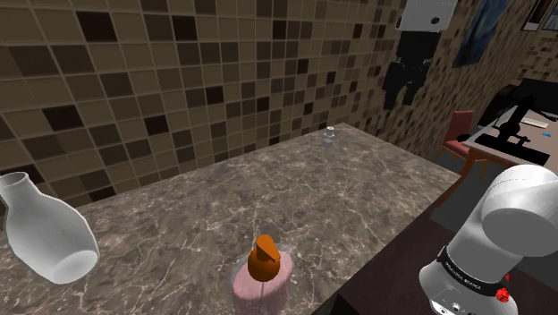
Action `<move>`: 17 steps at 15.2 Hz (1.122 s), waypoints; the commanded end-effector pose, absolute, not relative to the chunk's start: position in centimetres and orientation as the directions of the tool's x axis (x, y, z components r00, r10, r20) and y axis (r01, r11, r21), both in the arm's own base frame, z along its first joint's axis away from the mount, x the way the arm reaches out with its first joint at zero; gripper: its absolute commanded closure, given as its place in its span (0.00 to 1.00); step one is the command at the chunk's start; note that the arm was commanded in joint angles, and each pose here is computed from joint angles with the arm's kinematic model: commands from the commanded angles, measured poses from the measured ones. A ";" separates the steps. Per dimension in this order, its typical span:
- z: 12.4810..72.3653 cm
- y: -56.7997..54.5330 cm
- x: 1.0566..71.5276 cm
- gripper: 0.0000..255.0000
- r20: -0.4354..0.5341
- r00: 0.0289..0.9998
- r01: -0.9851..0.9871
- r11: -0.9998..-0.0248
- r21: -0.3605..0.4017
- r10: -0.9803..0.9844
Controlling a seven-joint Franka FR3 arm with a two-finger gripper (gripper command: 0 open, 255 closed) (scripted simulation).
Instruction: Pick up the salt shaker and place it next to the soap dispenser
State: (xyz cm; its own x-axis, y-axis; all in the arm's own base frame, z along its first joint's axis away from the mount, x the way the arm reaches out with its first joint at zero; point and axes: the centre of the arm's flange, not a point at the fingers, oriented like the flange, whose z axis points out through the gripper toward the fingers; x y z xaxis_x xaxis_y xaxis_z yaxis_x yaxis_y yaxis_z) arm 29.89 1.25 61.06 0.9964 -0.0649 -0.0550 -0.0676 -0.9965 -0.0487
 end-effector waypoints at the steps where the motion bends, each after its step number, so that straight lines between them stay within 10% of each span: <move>1: 61.1 1.2 29.9 0.00 -0.055 0.996 -0.068 -0.997 -0.049 -0.065; 17: 50.8 -8.2 45.2 0.00 -0.035 0.997 -0.063 -0.998 -0.028 -0.062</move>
